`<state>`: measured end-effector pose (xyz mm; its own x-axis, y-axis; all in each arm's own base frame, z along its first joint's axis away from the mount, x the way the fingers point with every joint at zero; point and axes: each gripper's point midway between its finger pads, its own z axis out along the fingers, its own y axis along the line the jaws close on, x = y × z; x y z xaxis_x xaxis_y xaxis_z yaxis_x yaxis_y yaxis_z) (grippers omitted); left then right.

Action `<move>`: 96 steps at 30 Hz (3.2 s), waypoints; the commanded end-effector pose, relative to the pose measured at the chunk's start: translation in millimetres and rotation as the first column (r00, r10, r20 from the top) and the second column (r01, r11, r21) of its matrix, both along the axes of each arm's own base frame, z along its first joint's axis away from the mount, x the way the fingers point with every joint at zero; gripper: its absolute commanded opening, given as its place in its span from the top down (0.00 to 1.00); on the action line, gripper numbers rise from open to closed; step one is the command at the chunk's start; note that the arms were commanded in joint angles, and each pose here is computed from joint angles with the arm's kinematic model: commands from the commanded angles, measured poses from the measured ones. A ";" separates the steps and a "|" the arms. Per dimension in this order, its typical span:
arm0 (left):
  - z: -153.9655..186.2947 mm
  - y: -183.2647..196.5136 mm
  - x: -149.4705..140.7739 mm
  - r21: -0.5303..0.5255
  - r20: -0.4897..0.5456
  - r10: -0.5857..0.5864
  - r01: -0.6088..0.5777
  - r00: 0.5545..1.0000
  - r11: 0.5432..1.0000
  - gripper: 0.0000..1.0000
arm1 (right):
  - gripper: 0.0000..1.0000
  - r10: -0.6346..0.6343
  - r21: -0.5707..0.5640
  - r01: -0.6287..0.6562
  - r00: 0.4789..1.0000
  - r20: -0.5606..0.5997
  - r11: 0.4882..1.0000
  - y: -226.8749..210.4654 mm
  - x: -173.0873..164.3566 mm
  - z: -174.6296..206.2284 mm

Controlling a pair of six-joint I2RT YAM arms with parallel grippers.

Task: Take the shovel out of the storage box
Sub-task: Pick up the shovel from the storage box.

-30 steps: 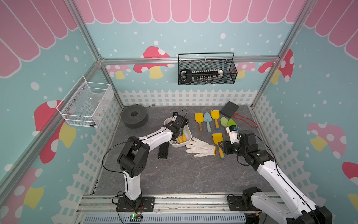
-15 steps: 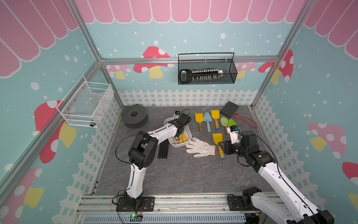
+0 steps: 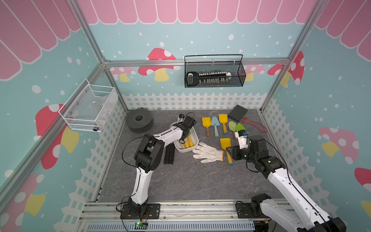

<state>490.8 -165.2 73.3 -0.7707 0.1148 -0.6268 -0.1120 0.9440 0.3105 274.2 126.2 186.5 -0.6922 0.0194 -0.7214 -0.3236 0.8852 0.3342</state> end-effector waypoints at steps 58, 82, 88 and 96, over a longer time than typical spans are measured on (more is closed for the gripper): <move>153.1 -72.8 -167.0 -0.465 0.666 -0.203 0.613 0.718 0.639 1.00 | 0.39 0.260 0.012 -0.262 0.952 -0.161 0.965 168.6 -36.9 4.6; 165.6 -71.4 -182.8 -0.465 0.701 -0.197 0.649 0.686 0.602 0.97 | 0.79 0.217 0.044 -0.212 0.961 -0.172 0.976 222.0 -8.4 -8.9; 152.7 -79.6 -180.6 -0.456 0.677 -0.244 0.656 0.695 0.602 0.62 | 0.93 0.186 -0.005 -0.189 0.969 -0.163 0.982 207.8 -8.8 -13.4; 149.6 -71.8 -176.4 -0.458 0.654 -0.221 0.611 0.724 0.645 0.39 | 0.96 0.152 -0.082 -0.171 0.967 -0.205 0.982 174.6 -12.2 -35.3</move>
